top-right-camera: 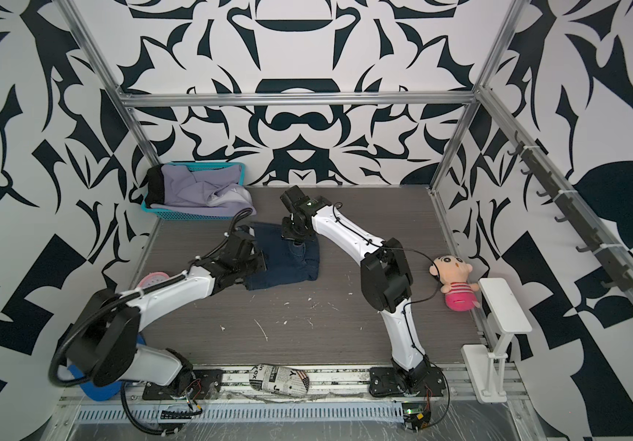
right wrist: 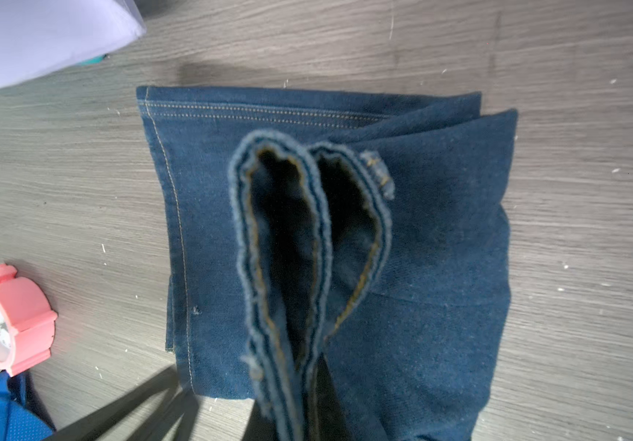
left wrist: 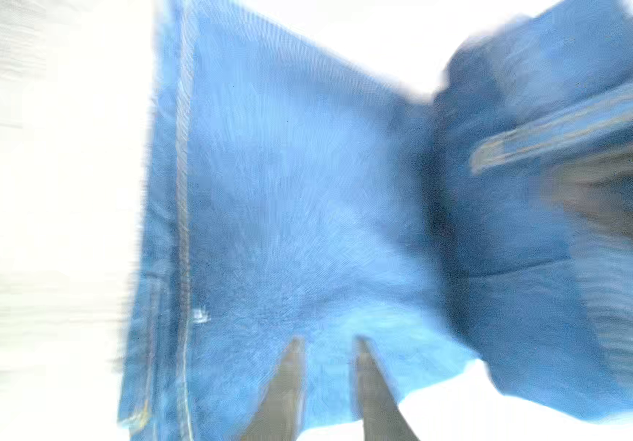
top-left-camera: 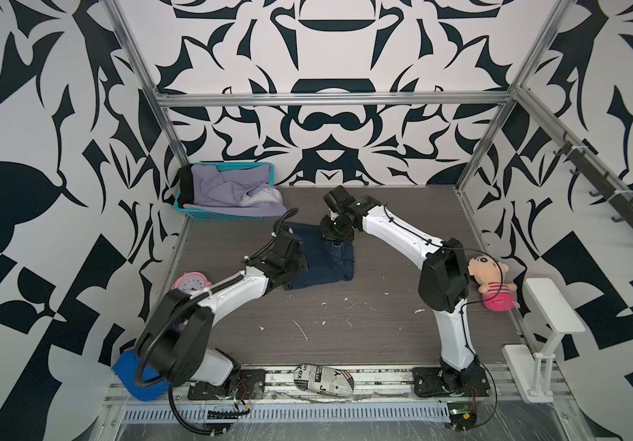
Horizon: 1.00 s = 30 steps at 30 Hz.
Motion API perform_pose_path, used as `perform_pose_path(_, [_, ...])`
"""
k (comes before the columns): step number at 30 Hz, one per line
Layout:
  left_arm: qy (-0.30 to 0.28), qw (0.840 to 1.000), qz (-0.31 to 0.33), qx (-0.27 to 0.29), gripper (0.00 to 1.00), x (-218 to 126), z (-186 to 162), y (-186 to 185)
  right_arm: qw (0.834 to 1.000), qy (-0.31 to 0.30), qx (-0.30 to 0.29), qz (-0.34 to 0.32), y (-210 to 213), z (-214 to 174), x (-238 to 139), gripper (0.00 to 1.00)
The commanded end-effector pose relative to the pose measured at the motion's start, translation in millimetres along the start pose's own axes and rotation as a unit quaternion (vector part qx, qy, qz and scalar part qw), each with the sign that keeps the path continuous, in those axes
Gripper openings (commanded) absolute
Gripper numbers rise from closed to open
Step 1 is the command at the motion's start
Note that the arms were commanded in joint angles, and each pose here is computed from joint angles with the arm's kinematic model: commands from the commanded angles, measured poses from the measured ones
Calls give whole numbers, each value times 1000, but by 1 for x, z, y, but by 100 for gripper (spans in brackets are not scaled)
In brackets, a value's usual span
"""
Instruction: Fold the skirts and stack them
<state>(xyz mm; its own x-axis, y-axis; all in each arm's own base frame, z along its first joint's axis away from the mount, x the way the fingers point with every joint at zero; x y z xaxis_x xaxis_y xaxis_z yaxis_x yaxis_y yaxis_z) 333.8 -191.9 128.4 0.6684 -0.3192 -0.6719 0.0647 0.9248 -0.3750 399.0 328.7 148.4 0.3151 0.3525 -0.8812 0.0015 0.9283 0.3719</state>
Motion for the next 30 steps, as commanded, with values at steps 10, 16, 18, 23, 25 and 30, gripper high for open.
perform_pose_path(10, [85, 993, 47, -72, 59, 44, -33, 68, 999, -39, -13, 36, 23, 18, -35, 0])
perform_pose_path(16, [112, 990, 47, -69, 51, 67, -45, 70, 999, -33, -16, 40, 23, 15, -36, 0])
perform_pose_path(18, [117, 989, 48, -71, 38, 72, -49, 72, 998, -33, -16, 41, 23, 15, -36, 0])
perform_pose_path(23, [124, 989, 39, -71, 25, 77, -55, 71, 997, -31, -11, 64, 34, 15, -39, 0])
perform_pose_path(25, [124, 989, 35, -71, 25, 78, -55, 69, 997, -32, -13, 63, 38, 15, -38, 0])
perform_pose_path(30, [122, 990, 31, -68, 25, 76, -55, 66, 999, -27, -3, 45, 35, 16, -22, 0])
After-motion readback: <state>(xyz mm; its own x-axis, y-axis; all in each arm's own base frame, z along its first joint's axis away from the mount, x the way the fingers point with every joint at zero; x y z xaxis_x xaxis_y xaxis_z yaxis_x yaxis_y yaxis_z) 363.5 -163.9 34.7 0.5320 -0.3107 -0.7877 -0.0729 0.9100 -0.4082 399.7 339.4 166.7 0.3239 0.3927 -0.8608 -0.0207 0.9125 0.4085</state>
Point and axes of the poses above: each gripper's point midway between its finger pads, its own x axis out along the fingers, its own y axis along the line the jaws close on, z = x × y, the point moved 1 cm from there along -x, back along the fingers, and after that the axes turned 4 degrees about x, right-handed, at the moved point
